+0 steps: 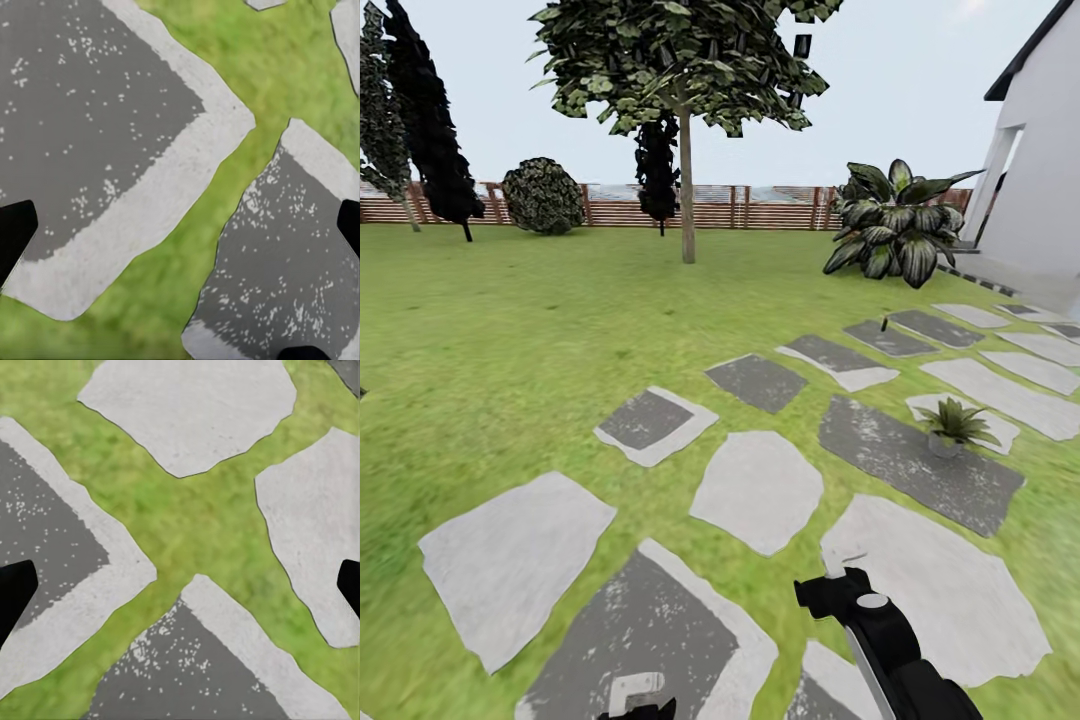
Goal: Pick up the pesticide atomizer in the garden and spray insectifuge to fully cover both potted plants in the garden.
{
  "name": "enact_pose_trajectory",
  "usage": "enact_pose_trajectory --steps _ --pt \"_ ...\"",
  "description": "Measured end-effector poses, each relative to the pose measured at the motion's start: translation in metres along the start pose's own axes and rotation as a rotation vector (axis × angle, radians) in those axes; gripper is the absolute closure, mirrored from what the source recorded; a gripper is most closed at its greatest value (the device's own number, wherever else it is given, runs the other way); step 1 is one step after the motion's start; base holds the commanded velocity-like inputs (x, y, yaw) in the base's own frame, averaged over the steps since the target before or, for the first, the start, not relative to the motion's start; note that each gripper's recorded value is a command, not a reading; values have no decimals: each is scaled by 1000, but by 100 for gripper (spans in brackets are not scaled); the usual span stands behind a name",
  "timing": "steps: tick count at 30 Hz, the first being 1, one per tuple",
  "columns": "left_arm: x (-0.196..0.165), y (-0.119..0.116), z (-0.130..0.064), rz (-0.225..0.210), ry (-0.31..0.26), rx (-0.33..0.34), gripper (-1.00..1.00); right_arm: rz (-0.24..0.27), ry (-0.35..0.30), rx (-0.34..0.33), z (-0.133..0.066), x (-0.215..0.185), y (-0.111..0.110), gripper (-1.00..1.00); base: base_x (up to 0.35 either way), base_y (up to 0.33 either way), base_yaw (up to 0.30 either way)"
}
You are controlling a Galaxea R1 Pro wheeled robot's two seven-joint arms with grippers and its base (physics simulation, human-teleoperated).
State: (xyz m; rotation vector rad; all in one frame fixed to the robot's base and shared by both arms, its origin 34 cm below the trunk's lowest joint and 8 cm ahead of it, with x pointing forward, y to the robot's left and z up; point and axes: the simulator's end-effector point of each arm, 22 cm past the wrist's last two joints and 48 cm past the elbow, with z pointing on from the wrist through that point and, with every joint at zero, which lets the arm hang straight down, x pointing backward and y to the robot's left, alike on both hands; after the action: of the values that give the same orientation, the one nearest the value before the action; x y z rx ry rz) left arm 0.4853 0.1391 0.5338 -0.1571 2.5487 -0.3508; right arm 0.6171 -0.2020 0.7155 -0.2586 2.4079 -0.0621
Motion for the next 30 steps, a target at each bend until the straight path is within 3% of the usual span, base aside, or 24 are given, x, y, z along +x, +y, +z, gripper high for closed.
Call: enact_pose_trajectory --steps 30 --pt "0 0 0 0 0 0 -100 -1 5 3 1 2 -1 -100 320 0 0"
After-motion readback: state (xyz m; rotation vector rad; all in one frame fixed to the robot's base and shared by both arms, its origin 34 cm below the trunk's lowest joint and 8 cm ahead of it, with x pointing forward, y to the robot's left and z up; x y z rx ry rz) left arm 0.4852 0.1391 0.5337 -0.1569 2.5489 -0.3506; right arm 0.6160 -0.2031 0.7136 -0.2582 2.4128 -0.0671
